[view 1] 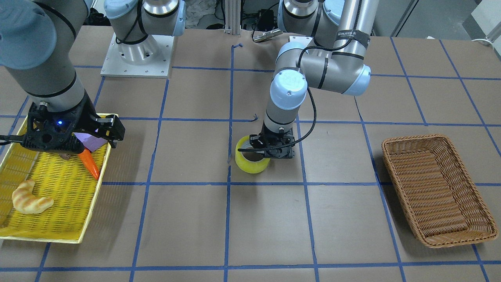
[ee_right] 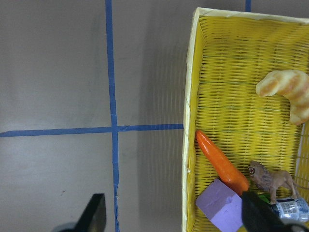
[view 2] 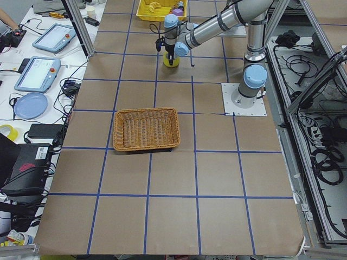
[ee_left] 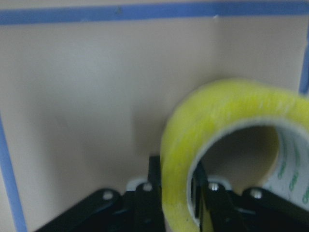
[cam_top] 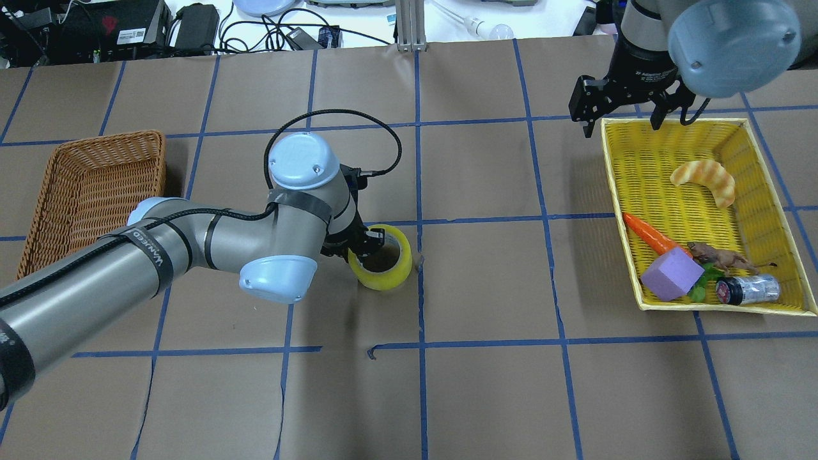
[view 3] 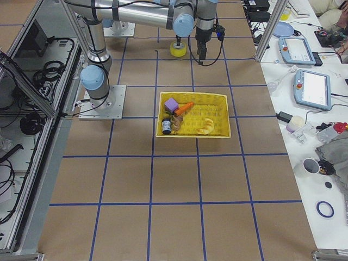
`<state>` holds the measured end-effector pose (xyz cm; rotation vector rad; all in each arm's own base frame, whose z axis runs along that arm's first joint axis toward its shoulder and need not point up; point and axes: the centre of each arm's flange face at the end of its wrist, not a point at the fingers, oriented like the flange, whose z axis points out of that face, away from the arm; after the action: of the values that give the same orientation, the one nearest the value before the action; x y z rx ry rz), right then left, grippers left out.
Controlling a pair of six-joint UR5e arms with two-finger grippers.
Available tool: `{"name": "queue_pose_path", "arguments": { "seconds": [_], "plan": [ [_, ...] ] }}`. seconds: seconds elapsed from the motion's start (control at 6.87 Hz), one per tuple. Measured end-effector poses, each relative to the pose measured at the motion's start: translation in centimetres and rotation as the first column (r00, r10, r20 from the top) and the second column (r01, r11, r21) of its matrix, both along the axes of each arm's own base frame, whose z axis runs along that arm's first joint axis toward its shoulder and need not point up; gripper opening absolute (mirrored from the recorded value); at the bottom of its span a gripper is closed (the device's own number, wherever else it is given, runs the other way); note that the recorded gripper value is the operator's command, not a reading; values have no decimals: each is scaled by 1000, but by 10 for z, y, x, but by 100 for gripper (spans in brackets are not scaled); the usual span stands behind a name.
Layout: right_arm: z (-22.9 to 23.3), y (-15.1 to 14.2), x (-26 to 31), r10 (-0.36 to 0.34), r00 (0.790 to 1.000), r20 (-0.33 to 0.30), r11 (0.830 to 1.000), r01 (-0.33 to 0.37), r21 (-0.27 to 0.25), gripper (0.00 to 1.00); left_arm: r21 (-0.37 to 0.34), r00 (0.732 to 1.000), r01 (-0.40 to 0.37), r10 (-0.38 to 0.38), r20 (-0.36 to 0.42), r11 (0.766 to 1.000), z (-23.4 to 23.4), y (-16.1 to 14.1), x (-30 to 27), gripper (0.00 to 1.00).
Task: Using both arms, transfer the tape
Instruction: 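Carry the tape roll with the left gripper into the wicker basket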
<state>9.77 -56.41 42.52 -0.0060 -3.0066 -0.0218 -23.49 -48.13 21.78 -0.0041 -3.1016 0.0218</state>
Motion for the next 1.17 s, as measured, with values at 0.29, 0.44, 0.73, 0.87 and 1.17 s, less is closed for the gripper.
{"name": "queue_pose_path", "arguments": {
  "seconds": [0.29, 0.44, 0.73, 0.87, 1.17],
  "plan": [
    [-2, 1, 1, 0, 1000, 0, 1000, 0, 5, 100, -23, 1000, 7, -7, 3, 1000, 41, -33, 59, 0],
    [-2, 1, 1, 0, 1000, 1, 1000, 0, 6, 100, -25, 999, 29, -29, 17, 999, 64, -47, 91, 0],
    [-1, 2, 1, 3, 1000, 2, 1000, -3, 7, 100, -20, 995, 97, -96, 40, 995, 94, -75, 207, 0],
    [2, 4, 1, 17, 1000, 2, 1000, -17, 10, 100, -18, 991, 130, -129, 46, 991, 98, -76, 266, 0],
    [15, 16, 1, 107, 994, 3, 993, -107, 40, 100, -9, 983, 177, -177, 47, 984, 90, -62, 383, 0]
  ]
}}
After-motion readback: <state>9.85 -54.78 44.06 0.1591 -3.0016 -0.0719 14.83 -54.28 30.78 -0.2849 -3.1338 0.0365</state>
